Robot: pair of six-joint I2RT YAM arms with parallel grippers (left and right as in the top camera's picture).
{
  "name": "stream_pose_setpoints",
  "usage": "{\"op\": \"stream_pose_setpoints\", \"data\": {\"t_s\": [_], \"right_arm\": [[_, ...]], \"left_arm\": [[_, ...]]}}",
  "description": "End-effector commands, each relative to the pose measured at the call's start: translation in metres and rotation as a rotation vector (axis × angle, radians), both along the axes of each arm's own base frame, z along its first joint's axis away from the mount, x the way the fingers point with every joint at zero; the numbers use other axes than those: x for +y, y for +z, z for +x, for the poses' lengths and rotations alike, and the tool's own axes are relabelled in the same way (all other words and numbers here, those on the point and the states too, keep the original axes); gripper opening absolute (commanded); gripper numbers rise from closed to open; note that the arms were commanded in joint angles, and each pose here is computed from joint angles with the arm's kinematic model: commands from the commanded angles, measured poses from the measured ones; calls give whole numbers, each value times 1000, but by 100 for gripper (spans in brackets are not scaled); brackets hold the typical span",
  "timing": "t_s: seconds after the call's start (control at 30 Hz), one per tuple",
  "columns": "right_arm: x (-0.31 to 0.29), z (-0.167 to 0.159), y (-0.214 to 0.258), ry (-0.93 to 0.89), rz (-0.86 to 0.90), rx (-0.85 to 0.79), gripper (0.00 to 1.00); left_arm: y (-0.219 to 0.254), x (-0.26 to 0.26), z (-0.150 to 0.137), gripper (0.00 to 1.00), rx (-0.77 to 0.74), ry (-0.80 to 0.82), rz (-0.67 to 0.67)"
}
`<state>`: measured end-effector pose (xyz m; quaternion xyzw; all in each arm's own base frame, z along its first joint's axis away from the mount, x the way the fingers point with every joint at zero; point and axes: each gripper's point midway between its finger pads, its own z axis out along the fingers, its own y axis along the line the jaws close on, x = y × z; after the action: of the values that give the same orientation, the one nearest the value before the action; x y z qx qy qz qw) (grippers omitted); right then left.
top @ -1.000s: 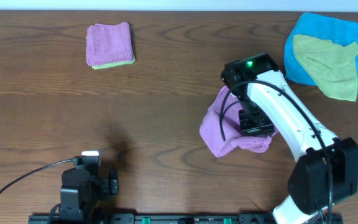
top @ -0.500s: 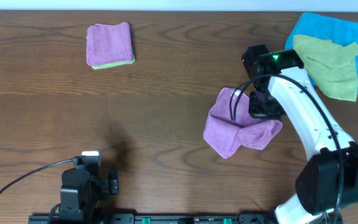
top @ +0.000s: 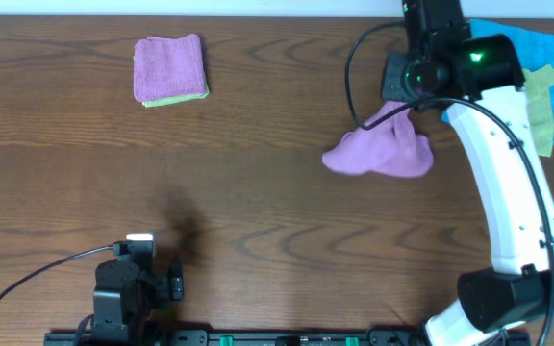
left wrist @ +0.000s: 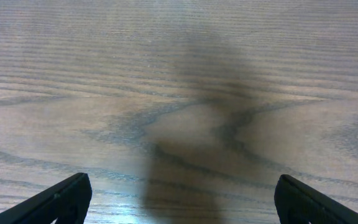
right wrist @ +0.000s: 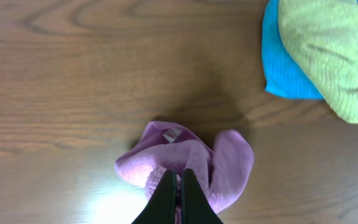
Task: Fold the cloth
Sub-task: 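Lift the pink cloth with the right gripper and raise it high, then move the left gripper up toward the hanging pink cloth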
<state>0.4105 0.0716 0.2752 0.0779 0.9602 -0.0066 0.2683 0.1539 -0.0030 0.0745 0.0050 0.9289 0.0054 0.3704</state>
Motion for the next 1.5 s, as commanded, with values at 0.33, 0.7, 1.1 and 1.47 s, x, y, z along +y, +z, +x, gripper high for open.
{"op": "stream_pose_setpoints", "data": {"t_s": [0.33, 0.7, 1.1, 1.47], "right_arm": [[9, -55, 70, 43, 57, -112, 1], [13, -76, 69, 108, 67, -63, 1], [10, -76, 76, 112, 55, -93, 1], [52, -46, 111, 208, 259, -266, 1]], "left_arm": [[-15, 2, -10, 95, 63, 3, 12], [-15, 2, -10, 95, 63, 3, 11], [50, -60, 33, 95, -205, -107, -418], [93, -105, 28, 95, 12, 176, -1241]]}}
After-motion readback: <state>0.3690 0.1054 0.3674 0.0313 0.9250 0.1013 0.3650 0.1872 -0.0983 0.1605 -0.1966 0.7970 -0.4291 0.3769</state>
